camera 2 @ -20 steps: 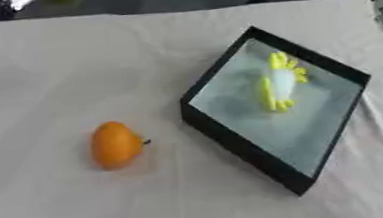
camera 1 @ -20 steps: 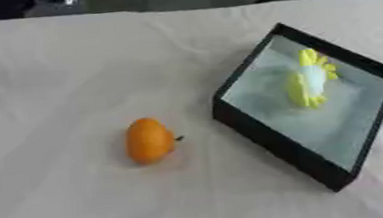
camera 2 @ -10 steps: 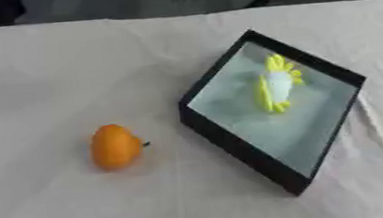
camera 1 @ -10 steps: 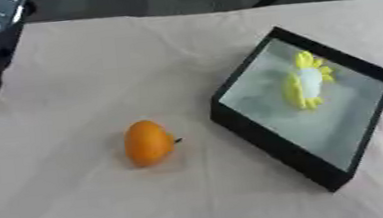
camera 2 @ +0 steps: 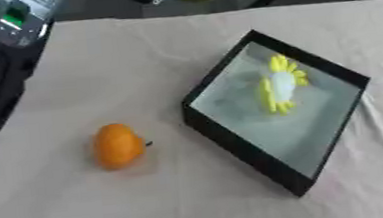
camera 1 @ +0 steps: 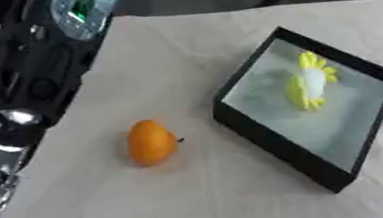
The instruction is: Pick up objects on the table and place them in the box.
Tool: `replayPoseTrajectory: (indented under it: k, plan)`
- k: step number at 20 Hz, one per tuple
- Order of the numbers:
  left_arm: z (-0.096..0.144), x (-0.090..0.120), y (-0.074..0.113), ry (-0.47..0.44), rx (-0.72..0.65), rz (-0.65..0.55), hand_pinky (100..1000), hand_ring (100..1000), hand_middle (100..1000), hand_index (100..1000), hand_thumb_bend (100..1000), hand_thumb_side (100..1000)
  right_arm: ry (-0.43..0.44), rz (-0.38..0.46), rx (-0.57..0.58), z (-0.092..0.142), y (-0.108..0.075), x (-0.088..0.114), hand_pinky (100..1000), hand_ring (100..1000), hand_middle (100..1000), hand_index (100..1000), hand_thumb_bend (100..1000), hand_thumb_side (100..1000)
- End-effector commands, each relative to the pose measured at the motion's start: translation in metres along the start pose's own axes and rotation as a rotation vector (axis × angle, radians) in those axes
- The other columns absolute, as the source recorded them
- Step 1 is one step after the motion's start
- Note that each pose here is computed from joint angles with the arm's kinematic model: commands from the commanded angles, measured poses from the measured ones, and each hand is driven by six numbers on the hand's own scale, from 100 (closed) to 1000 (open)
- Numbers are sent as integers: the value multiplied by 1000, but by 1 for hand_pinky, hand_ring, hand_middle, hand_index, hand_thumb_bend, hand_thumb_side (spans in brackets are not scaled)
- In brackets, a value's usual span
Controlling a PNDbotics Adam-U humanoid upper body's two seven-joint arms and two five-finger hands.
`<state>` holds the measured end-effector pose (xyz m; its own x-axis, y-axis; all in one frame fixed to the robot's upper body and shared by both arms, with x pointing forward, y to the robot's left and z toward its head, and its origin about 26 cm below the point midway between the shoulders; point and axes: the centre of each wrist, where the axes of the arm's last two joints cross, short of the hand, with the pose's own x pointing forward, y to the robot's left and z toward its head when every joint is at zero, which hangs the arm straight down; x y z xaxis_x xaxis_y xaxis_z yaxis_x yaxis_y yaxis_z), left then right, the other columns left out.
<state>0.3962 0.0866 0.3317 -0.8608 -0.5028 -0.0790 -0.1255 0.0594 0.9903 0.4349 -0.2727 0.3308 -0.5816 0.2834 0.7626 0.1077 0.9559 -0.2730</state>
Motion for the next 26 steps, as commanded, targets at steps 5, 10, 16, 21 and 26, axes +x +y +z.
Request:
replayPoseTrajectory:
  k: [5,10,16,21,26]
  plan:
    - [-15,7,-13,7,-2,-21,612,524,474,396,100,100,-22,-3,-36,-14,-1,10,954,853,762,816,100,393]
    - [-24,13,-27,3,-25,-11,612,524,474,396,100,100,-24,-13,-38,-20,4,13,954,852,762,815,100,395]
    - [-35,18,-48,20,-50,-9,614,525,475,400,100,100,-32,-29,-10,-24,16,16,954,851,760,815,100,396]
    - [-44,12,-74,45,-132,-18,623,538,488,417,100,100,-39,-27,24,-28,27,18,954,851,760,814,100,410]
    - [-48,8,-97,53,-214,-44,639,554,503,433,100,100,-31,-15,56,-29,37,16,955,851,760,813,100,433]
